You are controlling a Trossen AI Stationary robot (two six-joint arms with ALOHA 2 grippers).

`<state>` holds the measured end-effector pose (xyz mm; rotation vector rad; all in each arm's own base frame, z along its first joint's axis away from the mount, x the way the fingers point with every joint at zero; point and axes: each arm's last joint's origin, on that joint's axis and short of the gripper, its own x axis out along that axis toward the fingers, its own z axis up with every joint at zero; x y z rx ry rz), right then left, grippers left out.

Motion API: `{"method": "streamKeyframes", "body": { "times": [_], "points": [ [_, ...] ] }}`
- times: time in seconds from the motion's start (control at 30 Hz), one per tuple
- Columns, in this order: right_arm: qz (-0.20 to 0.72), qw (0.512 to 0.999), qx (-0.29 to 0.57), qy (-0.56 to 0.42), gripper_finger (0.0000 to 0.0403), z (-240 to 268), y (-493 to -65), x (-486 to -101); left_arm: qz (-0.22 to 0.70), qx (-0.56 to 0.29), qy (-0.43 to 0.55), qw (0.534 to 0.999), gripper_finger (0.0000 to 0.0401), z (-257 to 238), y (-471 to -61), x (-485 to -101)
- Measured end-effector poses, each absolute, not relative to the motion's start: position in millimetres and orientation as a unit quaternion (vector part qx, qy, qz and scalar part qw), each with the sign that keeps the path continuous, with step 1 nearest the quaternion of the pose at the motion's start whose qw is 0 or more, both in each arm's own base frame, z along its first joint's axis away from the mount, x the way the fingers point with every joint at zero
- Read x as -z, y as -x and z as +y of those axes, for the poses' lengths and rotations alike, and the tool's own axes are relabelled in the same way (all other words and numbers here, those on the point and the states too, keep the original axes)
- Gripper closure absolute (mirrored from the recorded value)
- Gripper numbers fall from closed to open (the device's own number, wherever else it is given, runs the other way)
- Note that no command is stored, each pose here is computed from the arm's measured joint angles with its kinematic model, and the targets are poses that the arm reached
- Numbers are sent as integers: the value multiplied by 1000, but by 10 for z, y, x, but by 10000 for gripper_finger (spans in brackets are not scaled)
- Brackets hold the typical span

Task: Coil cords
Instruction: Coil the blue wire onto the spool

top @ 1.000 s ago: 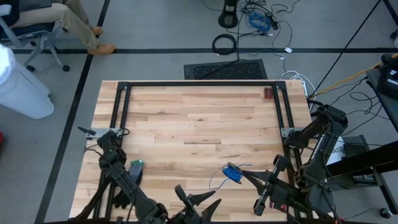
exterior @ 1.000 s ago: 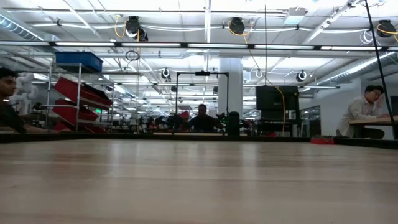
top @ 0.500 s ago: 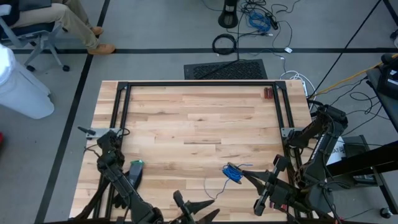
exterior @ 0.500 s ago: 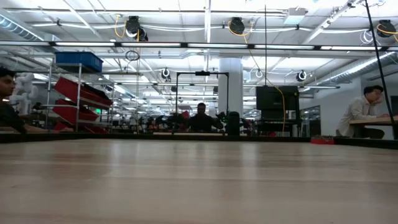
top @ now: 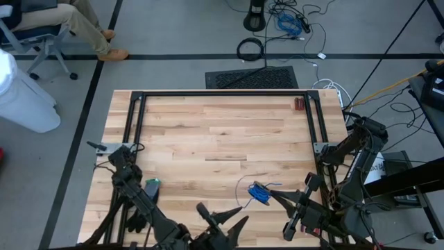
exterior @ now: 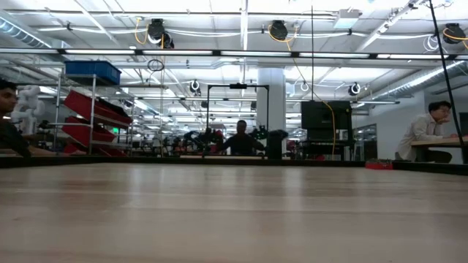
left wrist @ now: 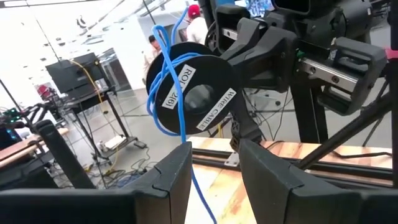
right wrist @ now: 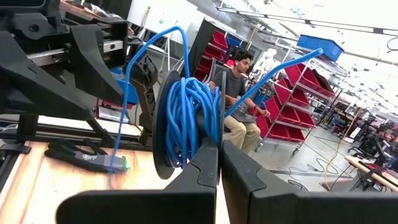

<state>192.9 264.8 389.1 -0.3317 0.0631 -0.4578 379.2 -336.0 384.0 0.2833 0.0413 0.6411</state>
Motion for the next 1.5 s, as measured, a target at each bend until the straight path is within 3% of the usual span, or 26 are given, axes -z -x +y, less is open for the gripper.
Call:
{"method": "streamKeyframes", "body": {
  "times": [0.33, 1.27, 1.5],
  "points": [
    [31, 960, 226, 163, 403, 2648, -1929, -3890, 14, -283, -136, 949, 260, -3600, -3564, -3841],
    [31, 960, 226, 162, 403, 2648, -1929, -3890, 23, -320, -138, 937, 262, -3352, -3794, -3839],
    [31, 960, 226, 162, 403, 2648, -1929, -3890, 22, -316, -141, 938, 318, -3355, -3796, -3836]
  ]
}}
